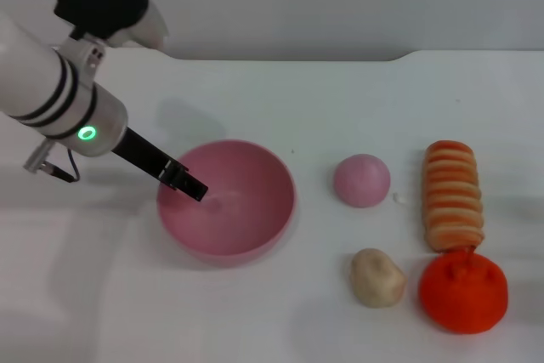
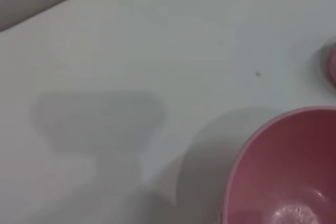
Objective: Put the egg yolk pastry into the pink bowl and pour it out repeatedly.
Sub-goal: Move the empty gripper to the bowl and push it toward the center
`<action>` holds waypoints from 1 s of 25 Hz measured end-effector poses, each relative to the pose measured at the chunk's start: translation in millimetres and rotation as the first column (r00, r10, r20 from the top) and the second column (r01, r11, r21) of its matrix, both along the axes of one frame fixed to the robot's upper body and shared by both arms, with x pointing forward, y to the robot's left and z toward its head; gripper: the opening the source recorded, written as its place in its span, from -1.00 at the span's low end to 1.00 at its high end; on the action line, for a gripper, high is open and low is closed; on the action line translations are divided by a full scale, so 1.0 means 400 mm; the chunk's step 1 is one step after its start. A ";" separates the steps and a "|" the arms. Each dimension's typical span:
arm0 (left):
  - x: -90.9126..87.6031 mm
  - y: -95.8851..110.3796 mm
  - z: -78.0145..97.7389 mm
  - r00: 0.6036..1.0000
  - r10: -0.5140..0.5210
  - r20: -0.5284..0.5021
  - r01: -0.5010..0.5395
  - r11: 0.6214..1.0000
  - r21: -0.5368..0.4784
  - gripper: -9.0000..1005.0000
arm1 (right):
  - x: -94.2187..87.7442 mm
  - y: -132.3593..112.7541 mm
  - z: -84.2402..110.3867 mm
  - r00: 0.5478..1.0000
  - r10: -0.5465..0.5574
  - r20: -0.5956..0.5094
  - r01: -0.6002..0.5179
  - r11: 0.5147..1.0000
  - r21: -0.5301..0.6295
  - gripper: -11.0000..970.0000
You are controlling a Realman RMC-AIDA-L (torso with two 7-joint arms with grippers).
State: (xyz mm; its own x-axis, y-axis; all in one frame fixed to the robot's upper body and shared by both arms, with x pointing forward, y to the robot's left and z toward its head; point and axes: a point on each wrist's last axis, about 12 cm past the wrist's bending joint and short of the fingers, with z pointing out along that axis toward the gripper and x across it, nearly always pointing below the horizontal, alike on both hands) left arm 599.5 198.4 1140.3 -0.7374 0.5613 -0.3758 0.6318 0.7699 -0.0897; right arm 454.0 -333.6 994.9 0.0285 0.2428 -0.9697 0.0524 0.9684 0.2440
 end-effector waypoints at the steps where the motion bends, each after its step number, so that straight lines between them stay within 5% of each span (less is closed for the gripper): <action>1: 0.002 -0.008 -0.011 1.000 -0.007 -0.004 0.007 1.000 0.009 0.52 | 0.000 0.000 0.000 1.000 0.000 0.000 0.000 1.000 0.000 0.17; 12: 0.006 -0.012 -0.026 1.000 0.001 -0.010 0.000 1.000 0.004 0.50 | -0.003 -0.001 -0.001 1.000 -0.002 -0.002 0.002 1.000 0.000 0.16; 25: 0.004 -0.013 -0.046 0.999 -0.006 -0.047 0.006 1.000 0.018 -0.50 | -0.008 -0.003 -0.002 1.000 -0.004 0.000 0.004 1.000 -0.001 0.17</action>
